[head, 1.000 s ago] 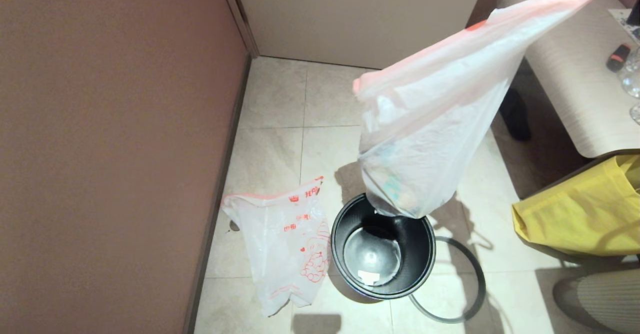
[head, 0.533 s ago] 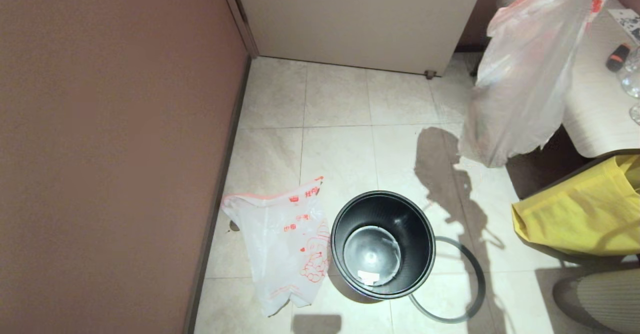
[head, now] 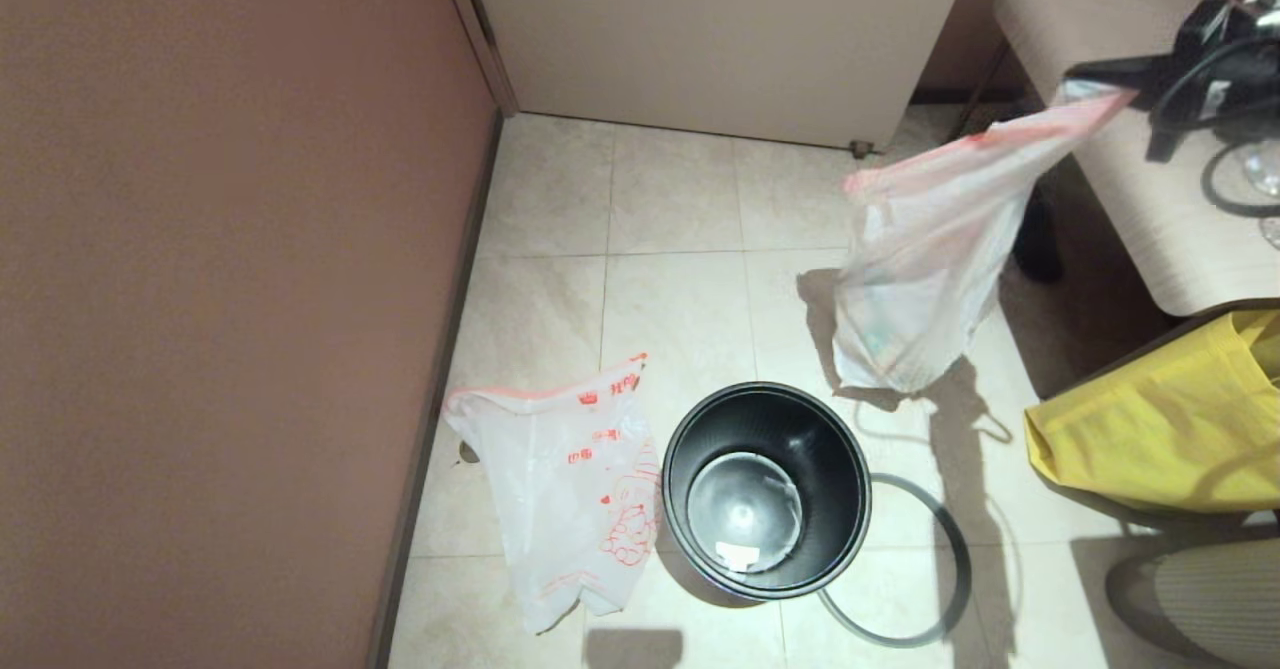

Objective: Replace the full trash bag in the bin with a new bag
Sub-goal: Place the trash bag on the floor

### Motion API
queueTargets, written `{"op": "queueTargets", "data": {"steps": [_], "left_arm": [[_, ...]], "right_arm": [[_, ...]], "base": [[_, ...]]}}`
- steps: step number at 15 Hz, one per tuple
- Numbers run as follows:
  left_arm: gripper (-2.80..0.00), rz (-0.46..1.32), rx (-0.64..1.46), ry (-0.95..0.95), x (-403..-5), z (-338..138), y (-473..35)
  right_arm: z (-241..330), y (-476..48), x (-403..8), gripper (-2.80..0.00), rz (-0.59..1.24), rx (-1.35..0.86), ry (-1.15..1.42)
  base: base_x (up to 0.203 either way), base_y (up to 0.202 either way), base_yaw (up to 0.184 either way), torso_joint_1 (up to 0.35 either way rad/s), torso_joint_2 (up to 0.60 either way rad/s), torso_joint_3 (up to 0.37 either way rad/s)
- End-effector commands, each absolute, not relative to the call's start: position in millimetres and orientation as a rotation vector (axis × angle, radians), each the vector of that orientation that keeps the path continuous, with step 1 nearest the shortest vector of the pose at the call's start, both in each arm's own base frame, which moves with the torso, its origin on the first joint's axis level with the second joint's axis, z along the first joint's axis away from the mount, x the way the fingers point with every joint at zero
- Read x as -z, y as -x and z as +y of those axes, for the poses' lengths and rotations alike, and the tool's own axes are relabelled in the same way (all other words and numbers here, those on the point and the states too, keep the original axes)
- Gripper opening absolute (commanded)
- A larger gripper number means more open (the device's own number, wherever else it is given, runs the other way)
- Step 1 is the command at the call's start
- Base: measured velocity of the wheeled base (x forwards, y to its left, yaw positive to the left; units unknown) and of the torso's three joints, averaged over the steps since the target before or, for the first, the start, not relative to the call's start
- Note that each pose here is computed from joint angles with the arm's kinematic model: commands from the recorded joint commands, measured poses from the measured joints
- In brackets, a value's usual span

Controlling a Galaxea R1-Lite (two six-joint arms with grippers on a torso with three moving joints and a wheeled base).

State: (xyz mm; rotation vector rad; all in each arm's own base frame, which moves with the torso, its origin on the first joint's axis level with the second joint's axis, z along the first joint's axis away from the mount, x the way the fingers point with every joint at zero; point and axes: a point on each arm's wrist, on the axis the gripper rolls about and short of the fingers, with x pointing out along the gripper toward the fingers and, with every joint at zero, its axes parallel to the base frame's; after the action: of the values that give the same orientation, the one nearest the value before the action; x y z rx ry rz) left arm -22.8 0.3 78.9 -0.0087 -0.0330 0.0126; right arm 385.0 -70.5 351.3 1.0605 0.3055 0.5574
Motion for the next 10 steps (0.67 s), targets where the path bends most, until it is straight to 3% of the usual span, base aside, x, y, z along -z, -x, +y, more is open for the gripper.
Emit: {"op": "queueTargets", "data": {"steps": [1, 4, 6, 7, 10], "left_arm": [[-2.80, -0.034, -0.013, 0.009, -79, 0, 23], [-2.80, -0.034, -0.012, 0.009, -79, 0, 23], [-2.80, -0.034, -0.013, 0.009, -79, 0, 23], [-2.80, -0.034, -0.013, 0.008, -79, 0, 23], [-2.80, -0.034, -0.012, 0.009, -79, 0, 23]], "right_arm": [[-89, -441, -274, -2.80, 0.439, -0.479, -1.148], [-114, -482, -189, -2.80, 0.524, -0.380, -1.186], [-135, -482, -174, -2.80, 0.505, -0.308, -1.188], [-136, -480, -176, 0.00, 0.505, -0.305, -1.182], [-132, -464, -198, 0.00, 0.529, -0.315, -1.104]], "base": [[0.000, 0.000, 0.000, 0.000, 0.00, 0.000], [0.000, 0.000, 0.000, 0.000, 0.00, 0.000], [0.000, 0.000, 0.000, 0.000, 0.00, 0.000], [0.000, 0.000, 0.000, 0.000, 0.00, 0.000], [0.000, 0.000, 0.000, 0.000, 0.00, 0.000]]}}
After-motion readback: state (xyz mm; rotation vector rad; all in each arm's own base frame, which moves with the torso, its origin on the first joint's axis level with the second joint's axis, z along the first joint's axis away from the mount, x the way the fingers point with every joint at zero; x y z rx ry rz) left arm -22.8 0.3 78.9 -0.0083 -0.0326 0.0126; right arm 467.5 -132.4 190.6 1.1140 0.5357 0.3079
